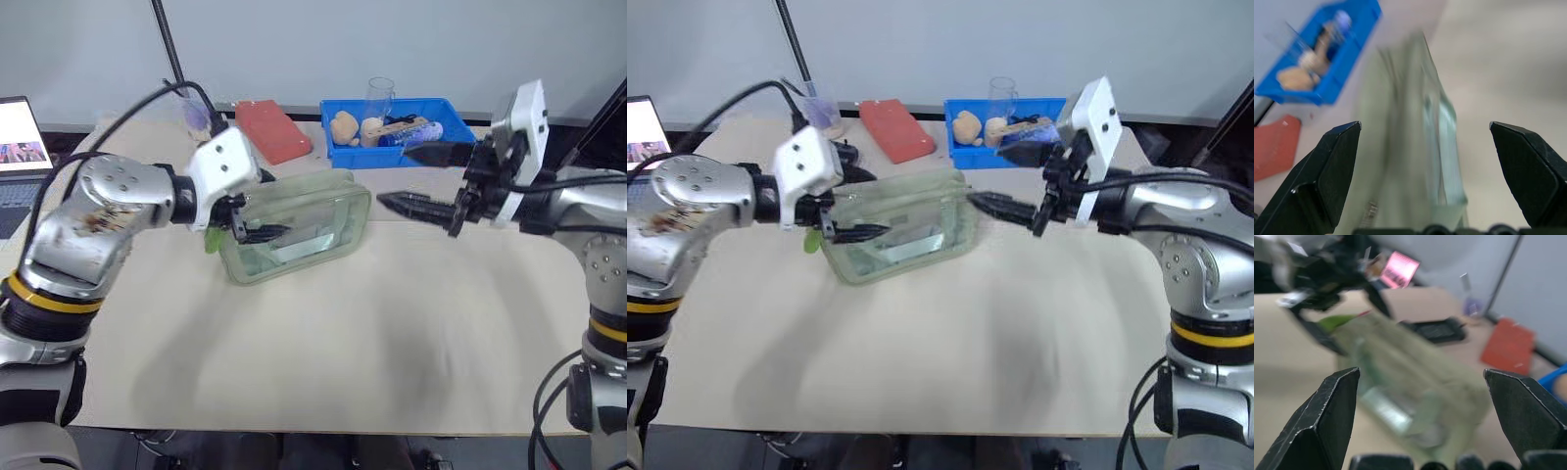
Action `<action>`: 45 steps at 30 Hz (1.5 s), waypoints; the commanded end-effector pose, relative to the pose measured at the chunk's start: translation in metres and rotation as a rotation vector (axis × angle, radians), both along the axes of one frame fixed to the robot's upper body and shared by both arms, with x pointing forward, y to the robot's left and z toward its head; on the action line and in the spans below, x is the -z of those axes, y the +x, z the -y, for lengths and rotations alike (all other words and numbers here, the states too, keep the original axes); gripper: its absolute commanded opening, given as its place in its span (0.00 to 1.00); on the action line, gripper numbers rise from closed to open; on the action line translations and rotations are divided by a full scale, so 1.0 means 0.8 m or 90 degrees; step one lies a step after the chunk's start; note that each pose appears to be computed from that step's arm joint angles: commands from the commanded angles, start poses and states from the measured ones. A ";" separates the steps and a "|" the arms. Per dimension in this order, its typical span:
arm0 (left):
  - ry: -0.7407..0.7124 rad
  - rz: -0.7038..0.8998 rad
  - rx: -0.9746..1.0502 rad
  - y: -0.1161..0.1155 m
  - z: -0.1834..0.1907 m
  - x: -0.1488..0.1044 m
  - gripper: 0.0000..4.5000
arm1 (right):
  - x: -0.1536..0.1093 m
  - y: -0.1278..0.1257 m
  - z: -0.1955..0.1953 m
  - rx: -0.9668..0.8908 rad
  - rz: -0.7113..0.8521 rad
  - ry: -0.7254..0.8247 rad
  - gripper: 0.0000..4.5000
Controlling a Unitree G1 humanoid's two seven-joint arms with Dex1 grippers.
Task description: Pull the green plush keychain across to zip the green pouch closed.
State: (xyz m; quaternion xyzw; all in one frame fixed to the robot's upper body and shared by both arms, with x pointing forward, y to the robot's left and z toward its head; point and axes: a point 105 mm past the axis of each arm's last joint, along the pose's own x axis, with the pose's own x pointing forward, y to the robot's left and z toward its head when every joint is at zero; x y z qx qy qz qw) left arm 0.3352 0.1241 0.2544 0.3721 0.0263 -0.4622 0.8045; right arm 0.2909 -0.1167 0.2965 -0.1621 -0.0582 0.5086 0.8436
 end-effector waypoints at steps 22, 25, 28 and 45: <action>0.127 0.146 0.140 0.014 -0.022 -0.012 0.00 | -0.021 -0.011 -0.002 0.013 0.027 0.007 1.00; 0.140 0.148 0.194 0.007 -0.027 -0.009 0.00 | -0.015 -0.009 -0.007 -0.005 0.017 0.004 1.00; 0.170 0.166 0.233 0.006 -0.028 -0.002 0.00 | -0.011 -0.006 -0.009 -0.015 0.011 -0.001 1.00; 0.141 0.241 0.292 0.025 -0.013 -0.007 0.00 | 0.008 -0.001 -0.006 -0.022 -0.011 -0.010 1.00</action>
